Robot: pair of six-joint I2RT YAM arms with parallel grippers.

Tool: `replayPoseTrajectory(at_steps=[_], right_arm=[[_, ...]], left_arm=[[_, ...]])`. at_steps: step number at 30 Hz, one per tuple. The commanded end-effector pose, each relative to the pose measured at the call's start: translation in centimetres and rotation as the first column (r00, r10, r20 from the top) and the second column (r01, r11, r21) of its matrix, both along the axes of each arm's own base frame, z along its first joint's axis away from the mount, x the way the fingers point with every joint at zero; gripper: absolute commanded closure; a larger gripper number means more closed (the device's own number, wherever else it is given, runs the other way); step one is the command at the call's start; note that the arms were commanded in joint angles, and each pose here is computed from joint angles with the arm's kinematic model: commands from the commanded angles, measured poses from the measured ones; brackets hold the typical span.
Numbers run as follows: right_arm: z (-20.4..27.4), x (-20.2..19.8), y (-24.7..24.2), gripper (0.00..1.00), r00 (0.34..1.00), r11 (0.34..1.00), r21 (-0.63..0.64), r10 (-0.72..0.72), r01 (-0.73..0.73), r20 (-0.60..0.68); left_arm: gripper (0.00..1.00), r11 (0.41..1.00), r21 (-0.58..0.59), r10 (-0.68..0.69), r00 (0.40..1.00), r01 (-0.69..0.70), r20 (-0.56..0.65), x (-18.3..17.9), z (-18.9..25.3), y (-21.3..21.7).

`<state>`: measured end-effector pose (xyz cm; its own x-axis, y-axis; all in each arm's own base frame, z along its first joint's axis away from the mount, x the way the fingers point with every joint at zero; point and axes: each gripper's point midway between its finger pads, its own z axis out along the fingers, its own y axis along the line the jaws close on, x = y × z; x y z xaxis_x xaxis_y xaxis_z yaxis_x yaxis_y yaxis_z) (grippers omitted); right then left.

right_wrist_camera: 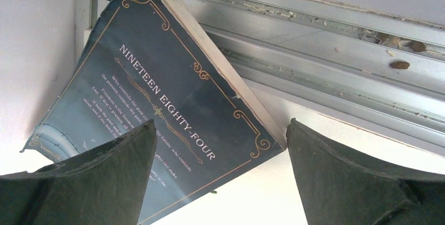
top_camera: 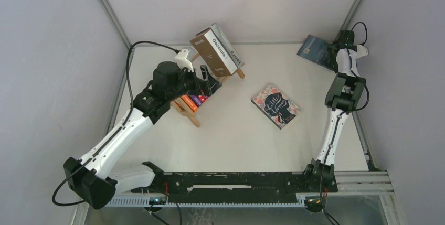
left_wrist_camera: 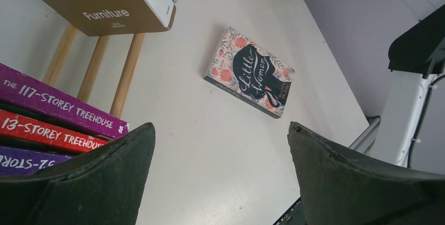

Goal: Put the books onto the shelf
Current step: Move the book to the center of the board.

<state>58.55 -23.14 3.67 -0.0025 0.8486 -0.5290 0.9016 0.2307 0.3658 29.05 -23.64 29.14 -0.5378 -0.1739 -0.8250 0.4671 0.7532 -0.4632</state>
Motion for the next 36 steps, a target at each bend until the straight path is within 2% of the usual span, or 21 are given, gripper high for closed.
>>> replayPoseTrajectory(at_steps=[1,6,13,27,36], right_arm=[[0.9,0.7,-2.4,0.00,0.998,0.997,-0.050,-0.049,0.052,0.050],[1.4,2.5,-2.2,0.01,0.995,0.998,-0.059,0.020,-0.014,0.094],[1.5,4.8,1.4,0.00,0.977,0.987,-0.016,0.163,-0.162,0.136],[3.8,7.0,11.6,0.00,0.912,0.923,-0.042,0.385,-0.383,0.139],[5.1,6.6,17.9,0.01,0.866,0.875,-0.042,0.484,-0.483,0.125]], left_arm=[[0.00,1.000,-0.019,-0.008,1.000,0.008,0.005,0.7,-0.3,-0.2],[0.00,1.000,-0.016,-0.009,1.000,0.009,-0.001,1.3,-0.5,-0.2],[0.00,1.000,-0.013,-0.022,1.000,0.022,-0.001,1.6,-0.4,-0.3],[0.00,1.000,-0.013,-0.010,1.000,0.010,0.018,0.0,-0.4,0.9],[0.00,1.000,-0.013,0.002,0.999,-0.002,0.041,-1.4,-0.1,2.1]])
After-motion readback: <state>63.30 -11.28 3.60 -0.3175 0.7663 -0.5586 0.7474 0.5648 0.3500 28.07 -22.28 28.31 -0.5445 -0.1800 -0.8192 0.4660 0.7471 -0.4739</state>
